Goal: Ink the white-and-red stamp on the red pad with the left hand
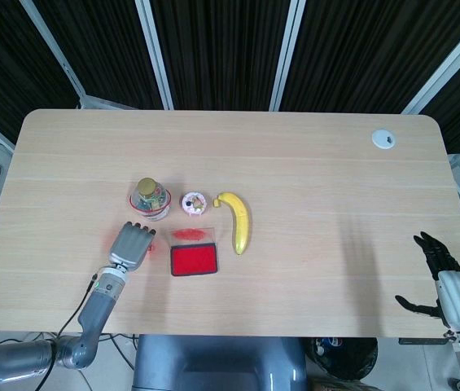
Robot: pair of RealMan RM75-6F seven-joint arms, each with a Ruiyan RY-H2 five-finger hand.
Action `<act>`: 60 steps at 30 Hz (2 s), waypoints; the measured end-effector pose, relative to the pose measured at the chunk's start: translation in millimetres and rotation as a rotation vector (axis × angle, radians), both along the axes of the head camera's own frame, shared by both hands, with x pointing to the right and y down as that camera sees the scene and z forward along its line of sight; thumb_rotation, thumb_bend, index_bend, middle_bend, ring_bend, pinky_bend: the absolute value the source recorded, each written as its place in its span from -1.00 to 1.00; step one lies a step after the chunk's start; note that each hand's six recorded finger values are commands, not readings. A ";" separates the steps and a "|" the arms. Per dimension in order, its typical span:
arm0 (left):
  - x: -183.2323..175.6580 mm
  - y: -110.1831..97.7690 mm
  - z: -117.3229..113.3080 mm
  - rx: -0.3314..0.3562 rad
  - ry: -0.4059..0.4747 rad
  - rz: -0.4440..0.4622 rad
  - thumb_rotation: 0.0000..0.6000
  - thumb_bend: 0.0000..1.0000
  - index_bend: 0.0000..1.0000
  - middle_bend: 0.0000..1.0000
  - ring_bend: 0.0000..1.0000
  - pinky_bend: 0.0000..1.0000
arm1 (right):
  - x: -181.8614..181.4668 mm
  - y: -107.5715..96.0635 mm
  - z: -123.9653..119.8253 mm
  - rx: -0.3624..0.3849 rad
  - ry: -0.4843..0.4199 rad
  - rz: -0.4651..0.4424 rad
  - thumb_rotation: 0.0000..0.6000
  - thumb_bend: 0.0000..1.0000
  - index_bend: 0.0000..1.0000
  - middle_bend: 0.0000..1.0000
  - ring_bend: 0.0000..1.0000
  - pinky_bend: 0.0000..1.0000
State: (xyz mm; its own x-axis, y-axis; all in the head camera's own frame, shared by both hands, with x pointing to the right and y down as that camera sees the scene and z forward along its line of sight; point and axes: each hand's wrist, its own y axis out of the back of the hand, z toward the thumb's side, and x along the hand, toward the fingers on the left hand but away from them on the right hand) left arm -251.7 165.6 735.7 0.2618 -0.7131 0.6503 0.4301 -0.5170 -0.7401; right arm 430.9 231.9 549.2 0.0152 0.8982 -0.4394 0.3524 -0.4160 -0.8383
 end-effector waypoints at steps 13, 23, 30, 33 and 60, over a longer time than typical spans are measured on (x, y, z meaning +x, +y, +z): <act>-3.7 0.5 -0.4 -0.001 -0.022 0.005 1.00 -0.31 -0.06 0.01 -0.17 0.00 | -0.3 0.0 -0.3 0.001 0.000 -0.001 1.00 -0.74 -1.00 -1.00 -1.00 -0.65; -5.2 1.7 0.2 -0.005 -0.031 0.006 1.00 -0.44 -0.10 -0.03 -0.20 -0.03 | 0.0 0.2 -0.4 0.001 0.000 0.000 1.00 -0.74 -1.00 -1.00 -1.00 -0.65; -7.1 1.9 0.3 -0.007 -0.039 0.003 1.00 -0.52 -0.15 -0.08 -0.22 -0.04 | 0.1 0.2 -0.4 0.002 0.000 0.000 1.00 -0.74 -1.00 -1.00 -1.00 -0.65; -7.8 1.9 0.0 -0.007 -0.039 0.001 1.00 -0.57 -0.18 -0.10 -0.23 -0.05 | 0.1 0.2 -0.4 0.001 0.000 0.001 1.00 -0.74 -1.00 -1.00 -1.00 -0.65; -61.1 -3.2 -76.6 0.106 0.126 -0.179 1.00 -0.72 -0.91 -0.88 -0.82 -0.61 | 0.9 0.1 -1.5 0.009 0.019 -0.015 1.00 -0.74 -1.00 -1.00 -1.00 -0.65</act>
State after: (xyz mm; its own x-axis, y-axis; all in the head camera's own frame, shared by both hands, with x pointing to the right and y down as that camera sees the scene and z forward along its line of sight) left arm -312.9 162.4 659.1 0.1999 -0.8177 0.5398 0.2393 -0.4935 -0.8362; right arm 431.8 232.0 547.7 0.0203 0.9018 -0.4316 0.3307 -0.4135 -0.8483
